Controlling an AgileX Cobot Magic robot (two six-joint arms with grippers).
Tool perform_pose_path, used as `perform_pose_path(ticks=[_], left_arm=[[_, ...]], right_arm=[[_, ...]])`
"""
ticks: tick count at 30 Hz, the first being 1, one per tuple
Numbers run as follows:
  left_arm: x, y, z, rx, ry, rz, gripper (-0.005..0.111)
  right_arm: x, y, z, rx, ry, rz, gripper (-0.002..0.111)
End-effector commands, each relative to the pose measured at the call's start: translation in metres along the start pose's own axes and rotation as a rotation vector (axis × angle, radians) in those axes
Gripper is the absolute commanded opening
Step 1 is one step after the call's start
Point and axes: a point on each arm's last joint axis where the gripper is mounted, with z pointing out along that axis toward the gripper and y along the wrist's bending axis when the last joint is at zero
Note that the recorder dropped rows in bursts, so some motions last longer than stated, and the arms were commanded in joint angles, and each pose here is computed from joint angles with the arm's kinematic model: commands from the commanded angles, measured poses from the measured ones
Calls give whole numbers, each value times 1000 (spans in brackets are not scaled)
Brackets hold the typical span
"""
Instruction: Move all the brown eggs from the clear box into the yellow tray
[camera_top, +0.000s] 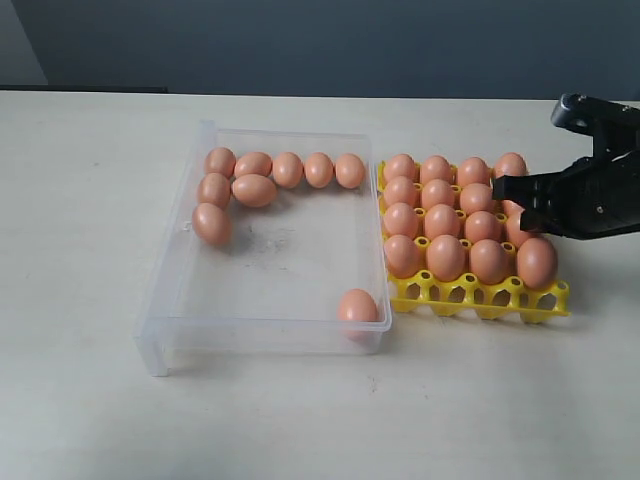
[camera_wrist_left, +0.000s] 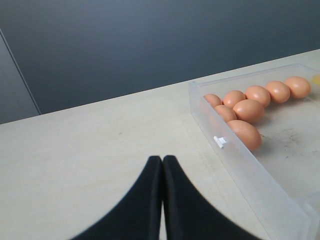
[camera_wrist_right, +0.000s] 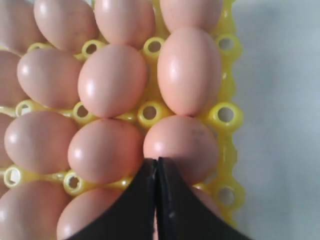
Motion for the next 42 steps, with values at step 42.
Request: perform_pose_path(ticks=[42], left_arm=[[-2,0,0,-1,-16,-3,0]], right_arm=[[28,1,-27,20,174,-47,-1]])
